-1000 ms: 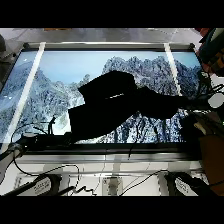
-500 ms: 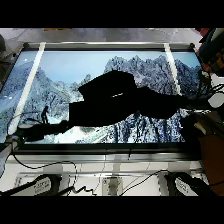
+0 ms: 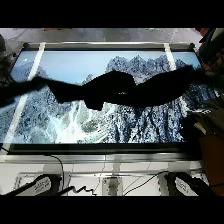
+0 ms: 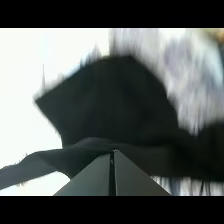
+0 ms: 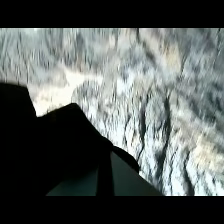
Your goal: Fold the clothes and pants, and hang the long-sleeved shirts on hangers.
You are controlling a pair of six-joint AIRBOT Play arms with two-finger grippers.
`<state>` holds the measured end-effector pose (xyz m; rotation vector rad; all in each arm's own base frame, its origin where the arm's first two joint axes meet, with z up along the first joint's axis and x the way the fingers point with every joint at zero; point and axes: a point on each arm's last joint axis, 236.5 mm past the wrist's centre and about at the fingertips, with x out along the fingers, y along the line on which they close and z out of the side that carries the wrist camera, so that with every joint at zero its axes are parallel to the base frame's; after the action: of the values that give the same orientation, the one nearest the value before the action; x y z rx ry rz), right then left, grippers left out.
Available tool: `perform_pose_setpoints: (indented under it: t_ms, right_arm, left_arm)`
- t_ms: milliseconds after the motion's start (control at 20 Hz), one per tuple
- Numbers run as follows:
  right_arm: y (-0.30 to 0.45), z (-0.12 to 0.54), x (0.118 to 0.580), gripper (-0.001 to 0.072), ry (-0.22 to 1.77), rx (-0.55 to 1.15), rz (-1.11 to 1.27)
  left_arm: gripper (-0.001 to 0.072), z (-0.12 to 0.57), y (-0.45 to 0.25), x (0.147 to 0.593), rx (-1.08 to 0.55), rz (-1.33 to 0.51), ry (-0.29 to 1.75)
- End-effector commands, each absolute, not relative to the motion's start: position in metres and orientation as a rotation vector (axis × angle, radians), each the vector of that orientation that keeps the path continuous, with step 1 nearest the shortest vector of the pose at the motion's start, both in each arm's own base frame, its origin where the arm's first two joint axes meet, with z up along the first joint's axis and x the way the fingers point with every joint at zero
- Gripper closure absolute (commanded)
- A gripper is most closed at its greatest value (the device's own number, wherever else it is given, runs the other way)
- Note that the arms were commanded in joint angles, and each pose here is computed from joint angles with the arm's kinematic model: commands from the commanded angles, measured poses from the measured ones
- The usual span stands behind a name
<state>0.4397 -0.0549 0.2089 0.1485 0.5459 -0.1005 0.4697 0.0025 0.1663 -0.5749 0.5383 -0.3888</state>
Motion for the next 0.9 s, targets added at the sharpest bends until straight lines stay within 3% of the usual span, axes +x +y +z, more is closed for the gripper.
perform_pose_setpoints:
  t_ms: [0,200,400,550,850]
  right_arm:
    - [-0.081,0.263,0.446,0.0693,0.393,0.122,-0.164]
    - [-0.134,0.249,0.426,0.0693,0.441,0.258,-0.308]
    - [-0.145,0.184,0.390,0.0693,0.720,0.310,-0.358]
    - [-0.130,0.111,0.354,0.0693,1.024,0.277,-0.311]
    - [-0.088,0.000,0.246,0.0693,1.556,0.261,-0.159]
  left_arm:
    - [0.0700,0.261,0.054,0.472,-0.512,-0.305,0.338]
    - [0.0699,0.259,0.112,0.445,-0.471,-0.181,0.361]
    - [0.0699,0.162,0.143,0.395,-0.269,-0.087,0.765]
    - [0.0698,0.087,0.163,0.355,-0.280,0.025,1.023]
    - [0.0698,-0.029,0.195,0.229,-0.185,0.243,1.541]
